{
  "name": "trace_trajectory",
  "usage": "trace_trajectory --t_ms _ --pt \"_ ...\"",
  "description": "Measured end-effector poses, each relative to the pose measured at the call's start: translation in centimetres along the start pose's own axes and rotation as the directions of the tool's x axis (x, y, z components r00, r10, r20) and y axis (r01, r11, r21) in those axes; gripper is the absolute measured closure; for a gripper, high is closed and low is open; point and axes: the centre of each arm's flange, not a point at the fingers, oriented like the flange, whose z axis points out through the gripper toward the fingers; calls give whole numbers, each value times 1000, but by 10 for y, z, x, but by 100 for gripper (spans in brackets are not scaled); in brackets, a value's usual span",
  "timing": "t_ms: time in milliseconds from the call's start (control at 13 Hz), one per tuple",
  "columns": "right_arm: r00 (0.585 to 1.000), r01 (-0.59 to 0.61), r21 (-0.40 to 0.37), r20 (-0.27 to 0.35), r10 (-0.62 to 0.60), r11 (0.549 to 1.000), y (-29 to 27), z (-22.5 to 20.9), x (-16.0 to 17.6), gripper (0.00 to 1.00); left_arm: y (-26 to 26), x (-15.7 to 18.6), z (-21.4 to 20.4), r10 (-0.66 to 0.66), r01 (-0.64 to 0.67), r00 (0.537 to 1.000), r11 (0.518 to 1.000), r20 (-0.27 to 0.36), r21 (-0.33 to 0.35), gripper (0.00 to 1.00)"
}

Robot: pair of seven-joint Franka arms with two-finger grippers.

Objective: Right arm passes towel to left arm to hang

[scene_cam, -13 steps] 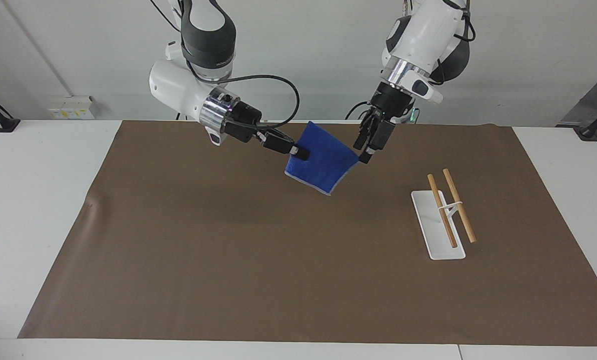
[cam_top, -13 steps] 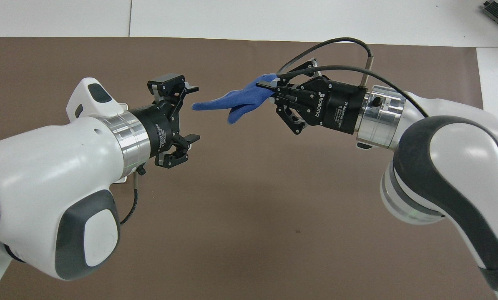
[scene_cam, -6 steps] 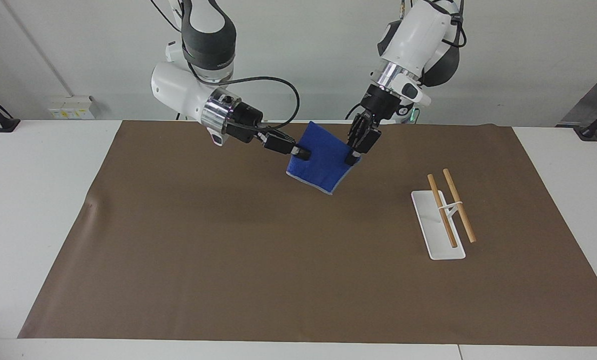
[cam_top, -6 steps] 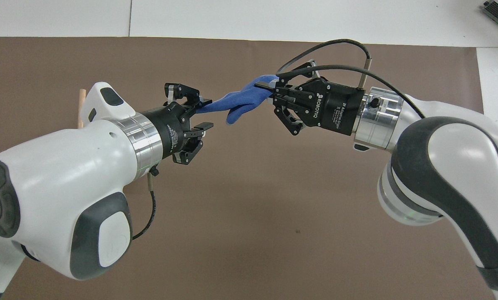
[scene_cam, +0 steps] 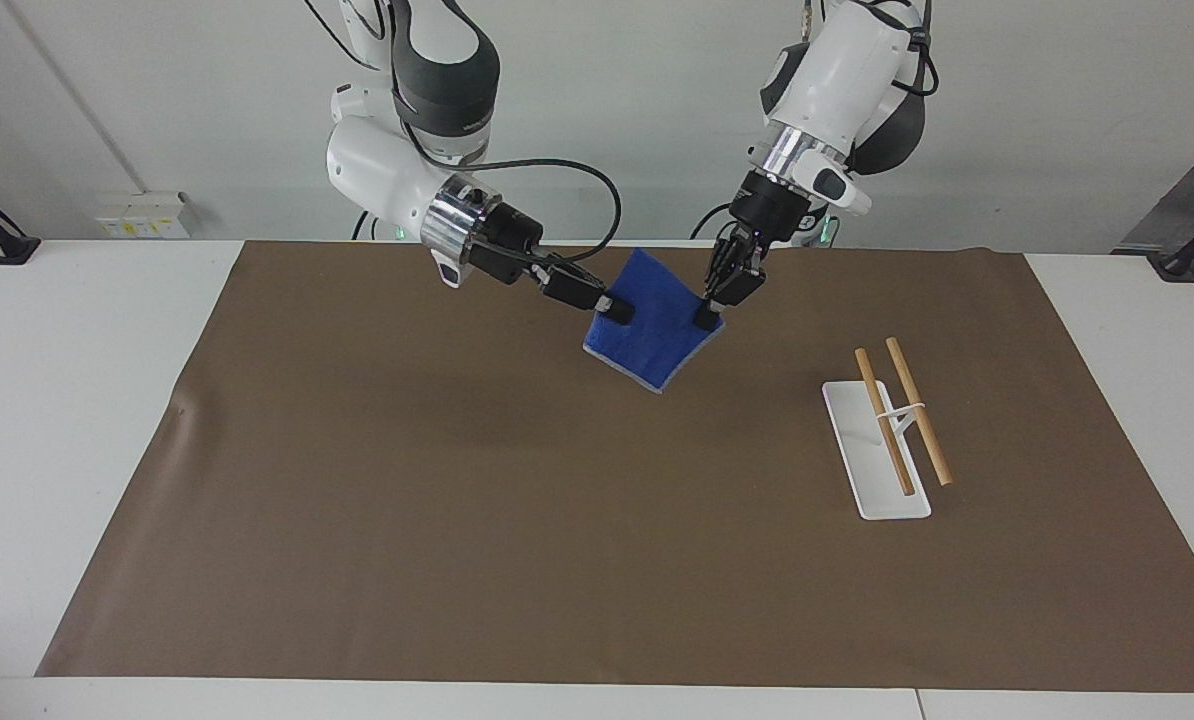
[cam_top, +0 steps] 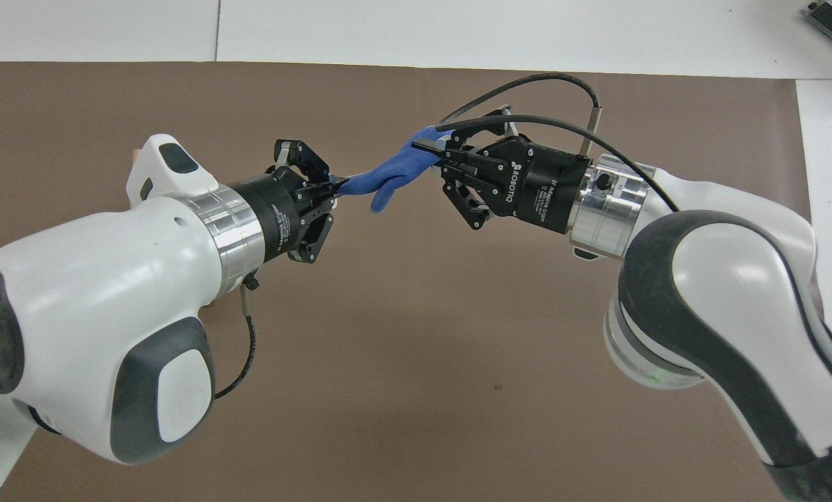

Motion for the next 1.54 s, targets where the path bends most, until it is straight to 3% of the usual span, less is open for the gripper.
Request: trace_trajectory --t_ms 77,154,308,462,615,692,846,1077,1231,1308,1538 --pt "1000 0 0 0 0 1000 0 0 0 96 1 2 0 -2 2 1000 1000 -2 -2 98" --pt "1000 0 0 -1 0 1000 0 0 0 89 2 4 -1 0 0 1000 1000 -4 -5 98" --pt "1000 21 -11 -17 -21 1000 0 -1 2 64 6 13 -2 23 -23 1000 1000 -12 -11 98" --pt "986 134 -100 -84 -142 986 1 -4 8 44 11 26 -3 56 -56 998 998 -24 -14 98" --pt "929 284 -256 -167 -331 924 4 -10 21 19 18 51 -7 73 -74 996 997 -47 -21 98" --pt "876 353 -353 -202 -439 866 6 -16 32 4 22 69 -10 66 -67 996 998 -64 -21 98" --pt "747 438 -544 -222 -627 715 6 -34 57 0 25 113 -14 40 -40 994 999 -100 5 98" --pt "592 464 -760 -115 -797 454 5 -66 90 0 21 187 -29 67 -53 986 994 -151 93 98" --pt "542 443 -838 -34 -840 320 6 -84 102 0 13 238 -45 98 -77 978 990 -183 120 98" --pt "537 427 -861 -5 -843 278 6 -92 106 0 9 259 -53 116 -93 974 987 -193 129 98" --pt "557 382 -902 50 -829 202 -3 -114 98 0 -2 294 -62 204 -170 955 971 -214 167 98"
